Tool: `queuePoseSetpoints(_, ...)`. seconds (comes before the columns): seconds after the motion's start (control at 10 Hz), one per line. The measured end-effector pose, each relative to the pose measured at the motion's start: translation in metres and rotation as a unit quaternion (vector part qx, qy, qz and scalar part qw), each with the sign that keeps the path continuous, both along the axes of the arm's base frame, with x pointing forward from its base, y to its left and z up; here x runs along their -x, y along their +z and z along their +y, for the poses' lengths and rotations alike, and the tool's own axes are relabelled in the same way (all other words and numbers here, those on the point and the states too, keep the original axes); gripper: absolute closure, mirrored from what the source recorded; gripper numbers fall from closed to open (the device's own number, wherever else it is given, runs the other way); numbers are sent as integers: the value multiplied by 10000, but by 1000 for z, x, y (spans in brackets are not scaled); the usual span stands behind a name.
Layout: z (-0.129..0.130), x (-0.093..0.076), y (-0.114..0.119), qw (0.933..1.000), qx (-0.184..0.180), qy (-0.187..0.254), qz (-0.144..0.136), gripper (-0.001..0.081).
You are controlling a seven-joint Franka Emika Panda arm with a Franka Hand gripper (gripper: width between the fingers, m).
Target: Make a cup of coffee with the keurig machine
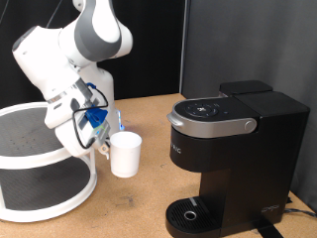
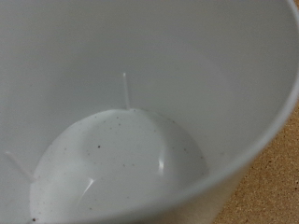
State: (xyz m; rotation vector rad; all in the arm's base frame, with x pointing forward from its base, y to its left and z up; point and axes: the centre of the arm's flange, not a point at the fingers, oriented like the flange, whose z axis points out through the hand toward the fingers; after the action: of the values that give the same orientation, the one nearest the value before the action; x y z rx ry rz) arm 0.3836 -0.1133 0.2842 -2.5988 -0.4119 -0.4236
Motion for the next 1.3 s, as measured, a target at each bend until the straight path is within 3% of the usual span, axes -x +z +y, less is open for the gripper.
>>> queuePoseSetpoints(0.6, 6, -8, -23, 9999, 85, 12, 100, 737)
queuePoseSetpoints(1.3, 38, -38, -35, 9999, -42, 47, -156, 737)
